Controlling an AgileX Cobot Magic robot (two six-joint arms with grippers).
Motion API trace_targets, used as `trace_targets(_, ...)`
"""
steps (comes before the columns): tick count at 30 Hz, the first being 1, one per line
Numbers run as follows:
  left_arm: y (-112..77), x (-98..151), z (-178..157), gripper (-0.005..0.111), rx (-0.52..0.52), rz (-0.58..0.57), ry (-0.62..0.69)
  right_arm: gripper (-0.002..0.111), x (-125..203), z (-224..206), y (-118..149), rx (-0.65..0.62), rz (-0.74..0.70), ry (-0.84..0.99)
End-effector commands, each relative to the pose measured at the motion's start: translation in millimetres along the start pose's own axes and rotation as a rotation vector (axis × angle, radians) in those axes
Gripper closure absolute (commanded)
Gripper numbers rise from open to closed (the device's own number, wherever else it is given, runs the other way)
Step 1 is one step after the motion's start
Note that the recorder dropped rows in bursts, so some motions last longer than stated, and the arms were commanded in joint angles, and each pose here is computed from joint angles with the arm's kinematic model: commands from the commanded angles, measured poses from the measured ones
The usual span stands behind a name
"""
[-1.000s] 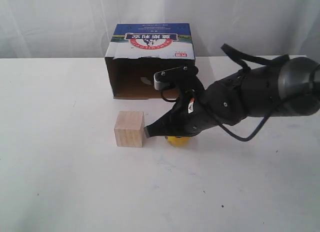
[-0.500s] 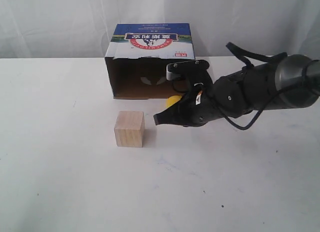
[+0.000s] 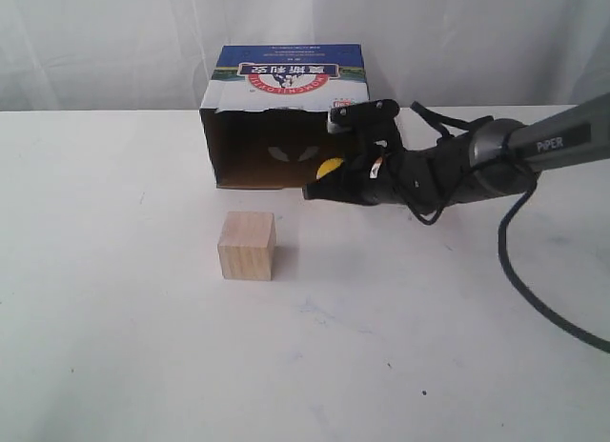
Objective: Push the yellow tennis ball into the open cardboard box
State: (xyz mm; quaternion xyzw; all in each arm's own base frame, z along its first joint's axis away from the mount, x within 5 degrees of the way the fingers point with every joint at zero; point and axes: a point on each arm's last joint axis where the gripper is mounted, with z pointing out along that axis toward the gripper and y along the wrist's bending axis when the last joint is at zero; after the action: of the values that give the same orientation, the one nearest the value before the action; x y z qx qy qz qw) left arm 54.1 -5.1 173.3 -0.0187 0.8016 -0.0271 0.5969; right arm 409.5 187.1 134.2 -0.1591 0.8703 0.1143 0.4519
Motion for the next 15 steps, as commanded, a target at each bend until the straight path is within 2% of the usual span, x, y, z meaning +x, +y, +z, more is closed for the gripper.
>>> trace_targets(1, -0.6, 0, 0, 0.107, 0.008, -0.014, -0.004, 0.108, -38, 2, -2, -0.003, -0.007, -0.176)
trace_targets(6, -0.6, 0, 0, 0.107, 0.008, -0.014, -0.004, 0.108, -54, -8, -1, -0.003, -0.007, -0.189)
trace_targets(15, -0.6, 0, 0, 0.107, 0.008, -0.014, -0.004, 0.108, -34, -10, -2, 0.010, -0.061, 0.071)
